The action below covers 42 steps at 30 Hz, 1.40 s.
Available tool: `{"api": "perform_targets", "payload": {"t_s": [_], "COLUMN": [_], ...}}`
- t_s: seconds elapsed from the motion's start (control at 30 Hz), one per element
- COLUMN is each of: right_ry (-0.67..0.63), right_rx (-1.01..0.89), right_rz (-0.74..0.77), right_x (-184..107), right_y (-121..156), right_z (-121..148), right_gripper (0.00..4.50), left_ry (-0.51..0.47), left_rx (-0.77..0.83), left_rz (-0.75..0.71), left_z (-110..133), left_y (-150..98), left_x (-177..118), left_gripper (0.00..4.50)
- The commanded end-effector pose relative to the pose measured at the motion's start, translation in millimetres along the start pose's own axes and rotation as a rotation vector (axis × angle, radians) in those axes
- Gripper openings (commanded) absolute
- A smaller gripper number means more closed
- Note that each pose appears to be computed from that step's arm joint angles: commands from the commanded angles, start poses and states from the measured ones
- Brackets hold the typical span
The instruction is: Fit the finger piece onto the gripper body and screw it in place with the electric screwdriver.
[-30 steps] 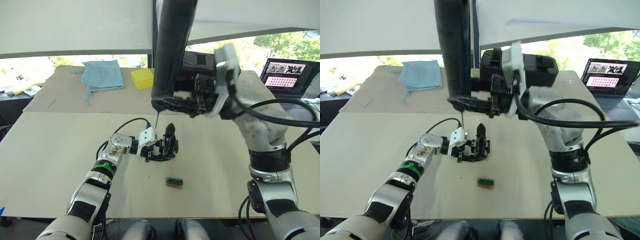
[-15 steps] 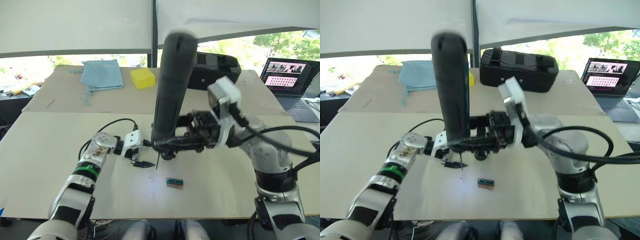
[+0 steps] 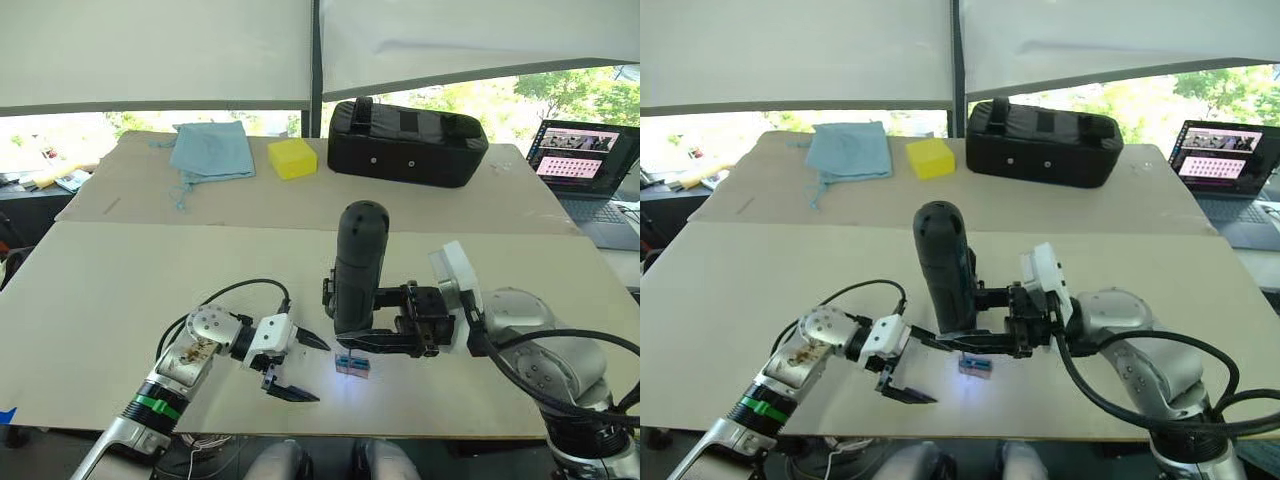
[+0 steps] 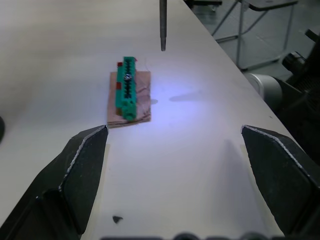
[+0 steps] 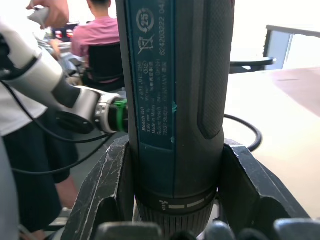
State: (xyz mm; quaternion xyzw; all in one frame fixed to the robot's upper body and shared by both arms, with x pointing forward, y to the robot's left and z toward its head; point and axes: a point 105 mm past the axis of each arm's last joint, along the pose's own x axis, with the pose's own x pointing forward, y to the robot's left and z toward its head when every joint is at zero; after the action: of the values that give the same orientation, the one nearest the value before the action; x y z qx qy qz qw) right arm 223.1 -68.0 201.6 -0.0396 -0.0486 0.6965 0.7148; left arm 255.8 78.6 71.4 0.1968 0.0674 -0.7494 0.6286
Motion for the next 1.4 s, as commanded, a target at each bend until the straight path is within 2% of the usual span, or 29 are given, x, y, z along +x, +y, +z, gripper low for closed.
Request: {"api": "perform_targets", "payload": {"t_s": [0.03,0.37,0.87,1.17,1.4], "right_ry": [-0.035,-0.025,-0.014,-0.004,0.004], "right_rx": [-0.106,-0.122,-0.121,-0.112,-0.108], "right_rz": [-0.026,-0.107,-0.109,-0.113,-0.117], "right_x": [-1,-6,-6,-7,-7], "right_y": [3,-3,-5,-5,-6], "right_z": [16,7,4,1,-1], "right_gripper": [1.92,1.92,1.92,1.92,1.92], "left_ry": [-0.007,-0.028,-0.067,-0.063,-0.046], "left_rx": [0.028,0.004,0.006,0.006,-0.001], "left_rz": [0.005,0.008,0.031,0.03,0.025], "left_z": [1,-2,34,37,30], "left_y": [1,2,13,15,15], "left_x": [4,14,12,12,12], "left_gripper": [4.5,4.5,4.5,4.5,4.5]}}
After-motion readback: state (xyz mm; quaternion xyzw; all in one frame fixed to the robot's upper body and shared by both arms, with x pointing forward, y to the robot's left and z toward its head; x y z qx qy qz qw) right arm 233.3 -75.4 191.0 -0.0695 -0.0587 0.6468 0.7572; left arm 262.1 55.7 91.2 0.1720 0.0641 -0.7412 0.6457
